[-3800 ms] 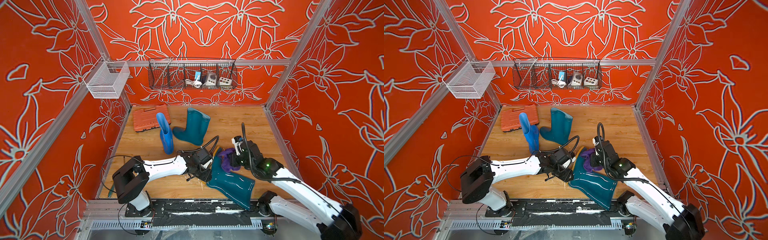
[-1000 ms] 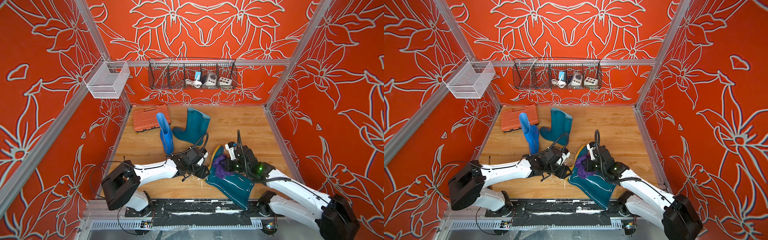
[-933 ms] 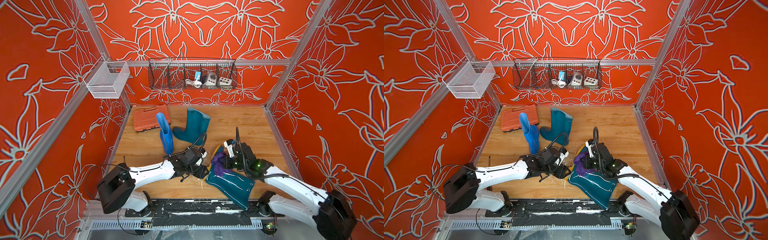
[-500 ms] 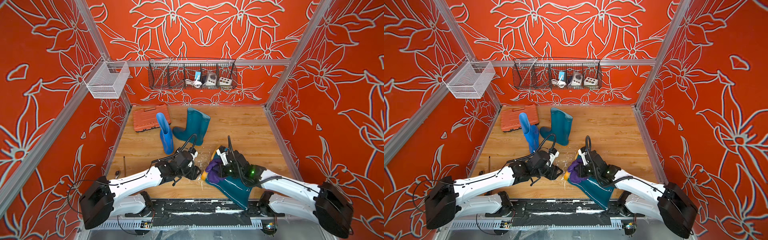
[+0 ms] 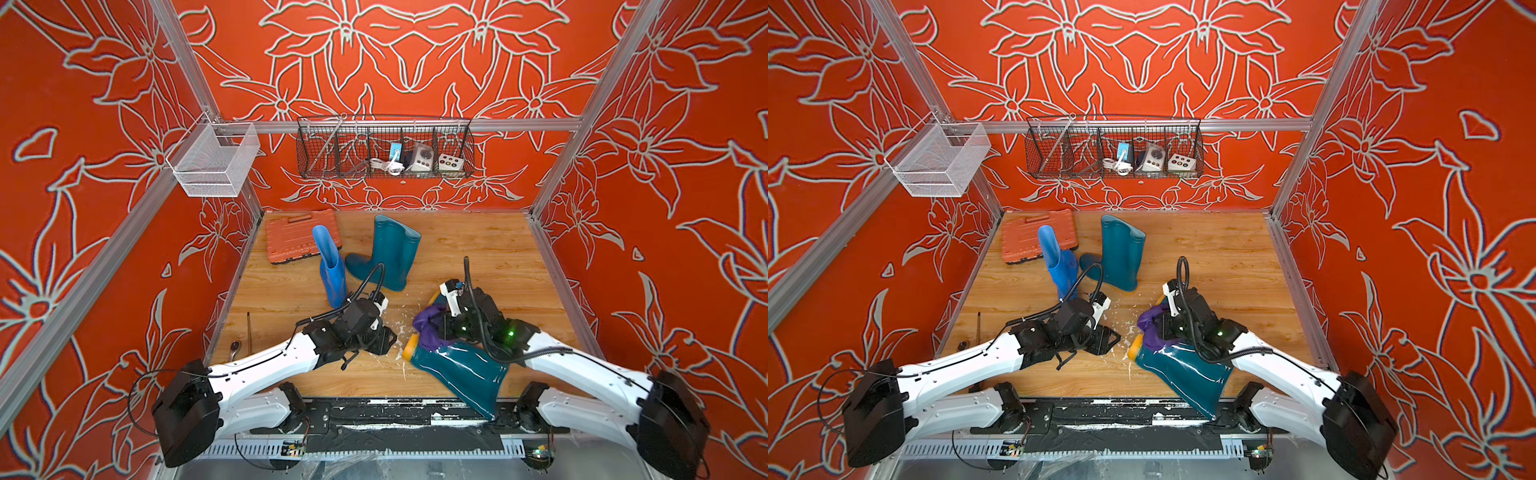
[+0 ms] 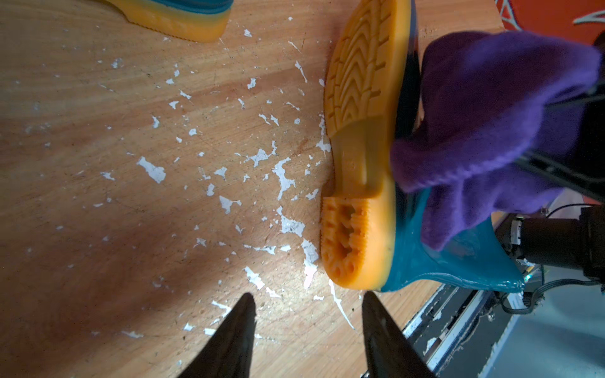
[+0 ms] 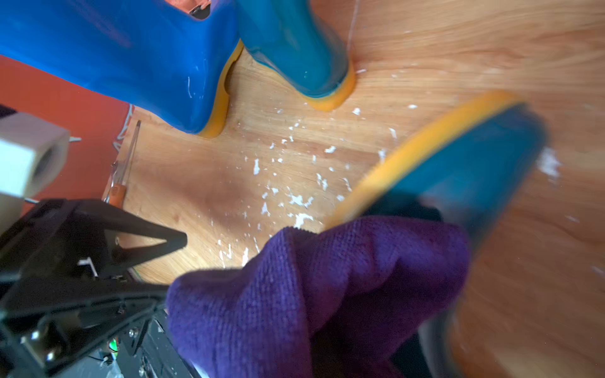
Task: Wipe the rubber boots with a cloth
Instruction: Wipe the dirt off the rubber boot.
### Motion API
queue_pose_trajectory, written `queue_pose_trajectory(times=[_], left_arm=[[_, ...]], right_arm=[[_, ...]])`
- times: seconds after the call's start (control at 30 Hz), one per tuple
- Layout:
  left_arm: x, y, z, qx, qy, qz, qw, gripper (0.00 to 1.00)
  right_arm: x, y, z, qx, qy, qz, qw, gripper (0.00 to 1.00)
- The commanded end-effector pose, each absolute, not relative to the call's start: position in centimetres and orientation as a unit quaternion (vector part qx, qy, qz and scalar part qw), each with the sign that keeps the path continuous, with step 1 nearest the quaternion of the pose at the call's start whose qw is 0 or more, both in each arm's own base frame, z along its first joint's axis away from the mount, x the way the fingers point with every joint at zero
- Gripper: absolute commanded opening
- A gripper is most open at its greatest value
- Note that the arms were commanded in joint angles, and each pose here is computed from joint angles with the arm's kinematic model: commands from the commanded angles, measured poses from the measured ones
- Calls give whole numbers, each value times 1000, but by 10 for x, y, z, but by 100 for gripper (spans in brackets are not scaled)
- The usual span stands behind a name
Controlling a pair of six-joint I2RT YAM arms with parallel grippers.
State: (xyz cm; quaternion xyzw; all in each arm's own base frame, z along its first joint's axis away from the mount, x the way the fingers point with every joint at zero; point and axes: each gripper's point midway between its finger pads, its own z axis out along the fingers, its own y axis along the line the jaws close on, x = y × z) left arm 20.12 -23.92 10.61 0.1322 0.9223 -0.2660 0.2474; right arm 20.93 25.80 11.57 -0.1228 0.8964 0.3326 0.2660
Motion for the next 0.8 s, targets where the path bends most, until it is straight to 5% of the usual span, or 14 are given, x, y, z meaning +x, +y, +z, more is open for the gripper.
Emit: queue_pose_trajectory(times=[0.0,0.27,0.57,0.77], left_arm=[[200,-231,105,120,925,-260,249,51],[204,-238,106,125,922,-269,250,51],[206,-260,96,132,920,-297,219,51],[203,-275,88,144,919,-306,203,52]], right_arm=[[187,281,98,-142,894,358,229,0],[135,300,88,-176,890,365,209,0],[217,215,132,-107,894,315,301,0],[222,231,108,-108,899,354,236,0]])
